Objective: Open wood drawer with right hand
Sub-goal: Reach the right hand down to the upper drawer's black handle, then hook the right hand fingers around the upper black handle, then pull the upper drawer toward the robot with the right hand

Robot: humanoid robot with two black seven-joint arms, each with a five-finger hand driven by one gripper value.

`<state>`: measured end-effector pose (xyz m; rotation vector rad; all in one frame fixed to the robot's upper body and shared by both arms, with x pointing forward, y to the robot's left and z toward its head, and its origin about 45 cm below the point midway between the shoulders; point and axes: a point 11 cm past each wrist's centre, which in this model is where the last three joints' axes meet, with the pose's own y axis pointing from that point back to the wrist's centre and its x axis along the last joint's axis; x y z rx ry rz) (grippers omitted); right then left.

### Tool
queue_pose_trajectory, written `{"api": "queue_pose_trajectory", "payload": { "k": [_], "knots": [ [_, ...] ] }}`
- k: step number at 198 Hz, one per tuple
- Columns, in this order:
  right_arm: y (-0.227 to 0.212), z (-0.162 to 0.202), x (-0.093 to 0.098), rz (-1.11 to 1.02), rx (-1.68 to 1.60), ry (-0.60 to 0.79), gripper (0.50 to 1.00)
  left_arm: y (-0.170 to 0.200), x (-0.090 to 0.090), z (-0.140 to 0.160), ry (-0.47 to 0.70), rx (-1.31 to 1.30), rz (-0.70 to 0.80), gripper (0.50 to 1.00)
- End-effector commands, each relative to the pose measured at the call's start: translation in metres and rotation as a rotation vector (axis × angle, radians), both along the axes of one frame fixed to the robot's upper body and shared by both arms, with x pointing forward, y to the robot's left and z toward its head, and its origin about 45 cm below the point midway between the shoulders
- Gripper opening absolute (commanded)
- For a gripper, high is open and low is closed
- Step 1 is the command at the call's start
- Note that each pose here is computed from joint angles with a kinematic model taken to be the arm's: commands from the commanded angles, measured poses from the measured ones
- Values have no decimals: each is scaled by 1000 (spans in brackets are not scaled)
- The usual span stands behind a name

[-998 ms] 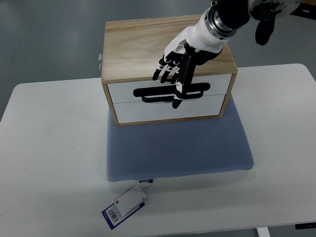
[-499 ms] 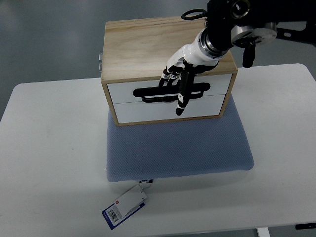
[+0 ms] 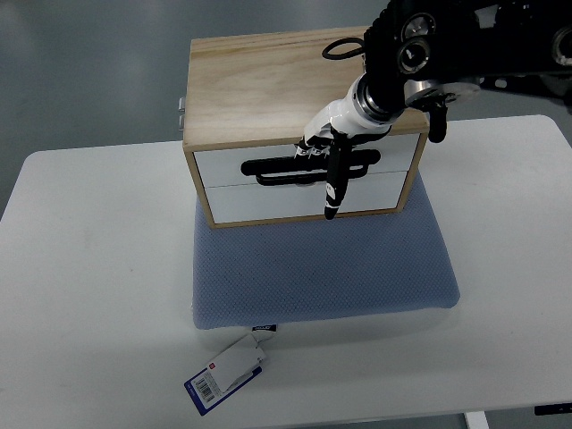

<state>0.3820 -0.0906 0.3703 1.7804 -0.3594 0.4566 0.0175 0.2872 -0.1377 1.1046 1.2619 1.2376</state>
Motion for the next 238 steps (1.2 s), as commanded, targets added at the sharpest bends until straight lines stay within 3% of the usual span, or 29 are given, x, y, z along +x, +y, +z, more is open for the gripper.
{"api": "queue_pose_trajectory", "payload": {
  "k": [1,36,144,238],
  "knots": [
    [1,-2,0,3,-3,3,944,0,0,0,0,0,1,1000],
    [2,-18,6,11,-45,-8,944,0,0,0,0,0,1,1000],
    [6,-33,0,38,-62,35,944,1,-1,0,1,3,1,1000],
    [3,-22,-27,194,-101,186,944,1,-1,0,2,3,0,1000]
  ]
}}
